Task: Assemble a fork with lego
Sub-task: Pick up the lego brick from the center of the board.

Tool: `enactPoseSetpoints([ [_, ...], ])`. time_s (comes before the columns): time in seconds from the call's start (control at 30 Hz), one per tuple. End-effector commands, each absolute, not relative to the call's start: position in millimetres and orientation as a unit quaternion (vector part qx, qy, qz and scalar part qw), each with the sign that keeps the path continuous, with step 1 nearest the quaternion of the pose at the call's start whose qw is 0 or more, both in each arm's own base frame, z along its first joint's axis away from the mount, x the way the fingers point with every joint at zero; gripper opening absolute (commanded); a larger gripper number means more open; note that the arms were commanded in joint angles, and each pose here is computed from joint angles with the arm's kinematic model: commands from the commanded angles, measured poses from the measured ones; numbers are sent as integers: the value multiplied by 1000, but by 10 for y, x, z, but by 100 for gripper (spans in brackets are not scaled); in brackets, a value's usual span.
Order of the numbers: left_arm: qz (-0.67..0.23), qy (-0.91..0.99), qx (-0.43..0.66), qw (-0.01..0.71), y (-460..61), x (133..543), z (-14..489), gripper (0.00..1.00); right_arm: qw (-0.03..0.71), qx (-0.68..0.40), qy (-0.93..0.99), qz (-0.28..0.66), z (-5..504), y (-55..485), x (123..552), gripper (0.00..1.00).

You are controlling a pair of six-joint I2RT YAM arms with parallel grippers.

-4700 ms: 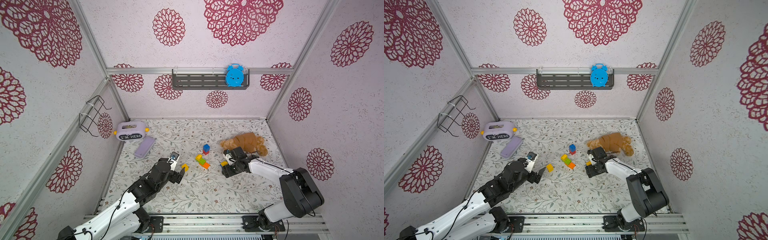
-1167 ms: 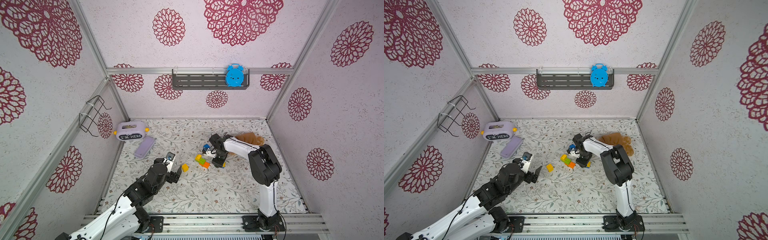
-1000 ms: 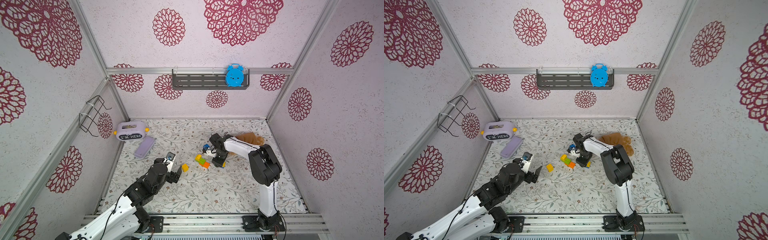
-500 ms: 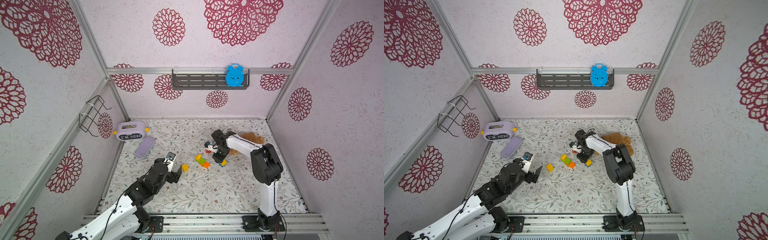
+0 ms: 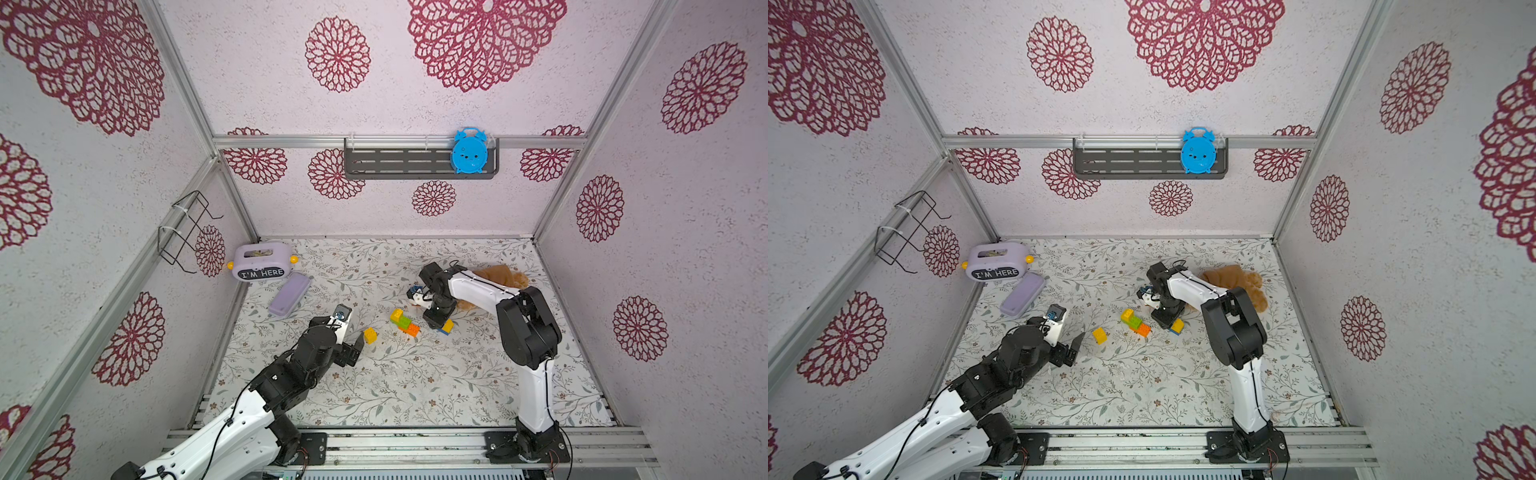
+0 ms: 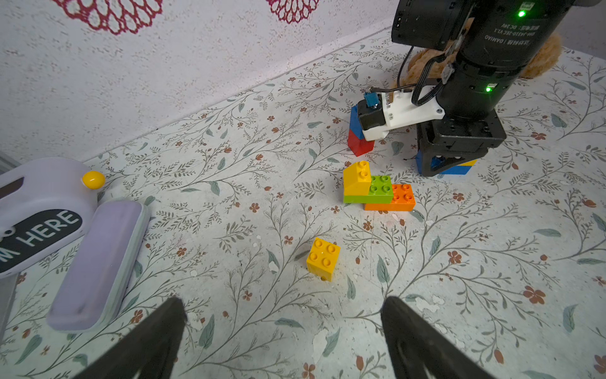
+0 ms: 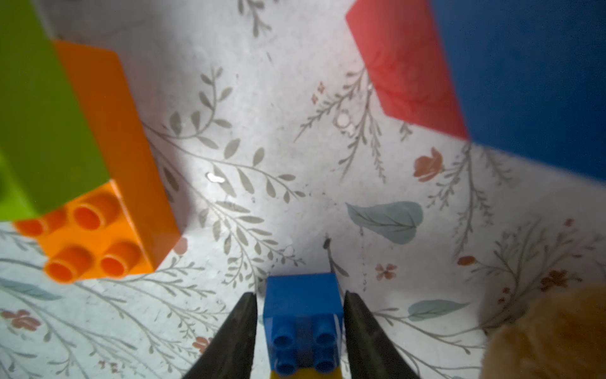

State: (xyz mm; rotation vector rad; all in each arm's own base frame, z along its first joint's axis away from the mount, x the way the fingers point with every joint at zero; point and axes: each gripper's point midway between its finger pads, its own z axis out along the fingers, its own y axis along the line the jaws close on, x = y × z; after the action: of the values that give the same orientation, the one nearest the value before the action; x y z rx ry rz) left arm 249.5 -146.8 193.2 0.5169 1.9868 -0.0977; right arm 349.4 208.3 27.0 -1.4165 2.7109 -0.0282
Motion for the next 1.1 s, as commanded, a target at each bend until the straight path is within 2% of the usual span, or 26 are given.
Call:
enactPoseSetpoints([
  [0.0,-37,828,212,517,-1433,2496,1955,97,34,-462,886,-18,305,2077,3472,46],
  [0.3,-35,828,213,517,-1431,2496,1958,97,53,-460,886,-2,435,2161,3498,35],
  [0.57,-38,826,209,522,-1418,2486,2007,97,83,-457,885,30,744,2264,3400,26],
  [0.77,-46,817,195,541,-1354,2439,2099,97,94,-483,870,34,886,2433,3210,24],
  [1.07,-43,812,187,551,-1282,2405,2132,97,80,-516,853,13,749,2677,3109,24],
])
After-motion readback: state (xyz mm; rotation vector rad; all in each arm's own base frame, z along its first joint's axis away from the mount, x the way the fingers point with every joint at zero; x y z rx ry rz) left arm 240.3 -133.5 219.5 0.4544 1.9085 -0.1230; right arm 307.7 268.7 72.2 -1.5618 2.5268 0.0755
